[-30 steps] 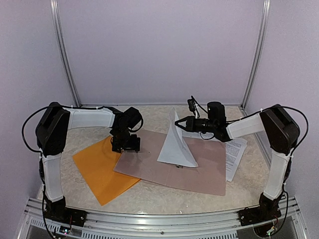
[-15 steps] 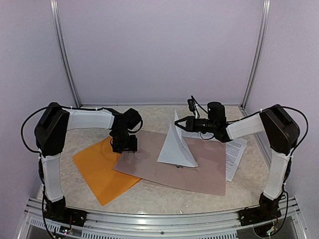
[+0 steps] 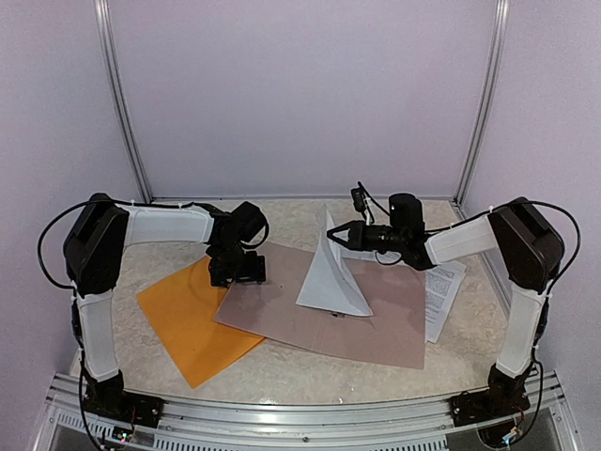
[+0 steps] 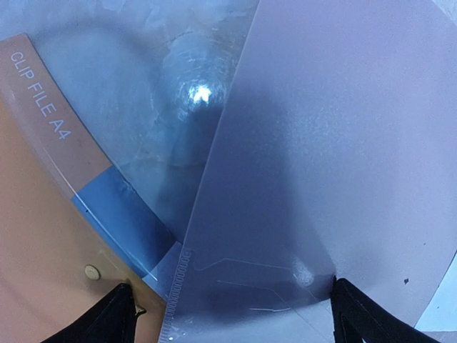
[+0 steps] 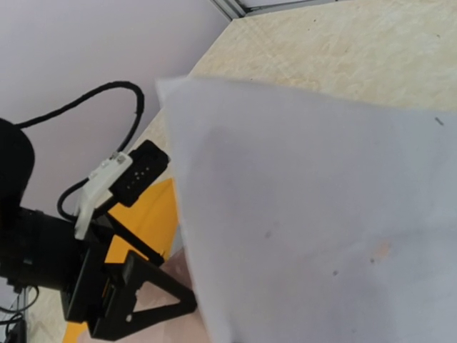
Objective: Put the files into the folder
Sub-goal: Insert the folder to form pockets on the folder.
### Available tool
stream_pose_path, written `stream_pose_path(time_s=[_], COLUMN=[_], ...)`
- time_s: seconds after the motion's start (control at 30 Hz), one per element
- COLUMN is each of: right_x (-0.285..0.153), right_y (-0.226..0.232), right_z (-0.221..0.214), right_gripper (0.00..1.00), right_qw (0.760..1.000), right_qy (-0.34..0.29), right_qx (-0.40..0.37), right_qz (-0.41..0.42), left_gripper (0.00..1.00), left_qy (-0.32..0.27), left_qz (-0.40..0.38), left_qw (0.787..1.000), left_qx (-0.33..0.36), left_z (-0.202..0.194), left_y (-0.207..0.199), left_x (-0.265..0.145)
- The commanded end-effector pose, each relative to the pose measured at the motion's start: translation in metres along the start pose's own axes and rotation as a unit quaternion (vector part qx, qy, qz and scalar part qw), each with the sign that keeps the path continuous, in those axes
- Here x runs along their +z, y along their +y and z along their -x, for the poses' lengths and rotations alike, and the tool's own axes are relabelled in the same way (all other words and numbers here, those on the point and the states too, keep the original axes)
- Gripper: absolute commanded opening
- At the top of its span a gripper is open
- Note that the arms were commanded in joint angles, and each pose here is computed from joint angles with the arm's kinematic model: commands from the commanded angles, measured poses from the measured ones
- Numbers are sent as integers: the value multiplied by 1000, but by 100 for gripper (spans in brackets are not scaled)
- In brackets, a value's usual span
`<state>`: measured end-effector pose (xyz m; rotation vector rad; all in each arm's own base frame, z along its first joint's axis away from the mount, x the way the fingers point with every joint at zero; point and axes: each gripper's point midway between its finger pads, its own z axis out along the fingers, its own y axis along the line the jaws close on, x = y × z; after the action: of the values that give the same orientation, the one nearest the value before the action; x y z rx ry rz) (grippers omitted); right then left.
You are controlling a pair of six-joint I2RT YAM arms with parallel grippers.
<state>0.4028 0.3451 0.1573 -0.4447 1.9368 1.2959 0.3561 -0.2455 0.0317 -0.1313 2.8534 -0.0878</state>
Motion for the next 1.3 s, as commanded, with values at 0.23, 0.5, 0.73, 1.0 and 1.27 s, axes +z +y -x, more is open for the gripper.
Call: stream_pose_path(time_s=[0.23, 0.5, 0.73, 1.0, 1.27], right_x=[3, 1, 0, -4, -18], right_y=[1, 2, 3, -1, -6], right_z=[-14, -15, -13, -4, 23], right_gripper=[0, 0, 0, 0, 0], right_qw=[1000, 1000, 1000, 999, 997], right_qy=[13, 11, 8, 8, -11], right_qx=[4, 2, -4, -29, -57], right_qz=[8, 10, 6, -26, -55], left_gripper=[88, 76, 65, 50, 59], left_qy=[26, 36, 28, 13, -10], left_qz=[50, 65, 66, 36, 8], left_qw=[998, 997, 997, 999, 999], left_qx=[-10, -17, -18, -25, -35], left_z=[-22, -43, -42, -34, -18], left_y=[-5, 3, 6, 8, 4], left_x=[27, 26, 21, 16, 4])
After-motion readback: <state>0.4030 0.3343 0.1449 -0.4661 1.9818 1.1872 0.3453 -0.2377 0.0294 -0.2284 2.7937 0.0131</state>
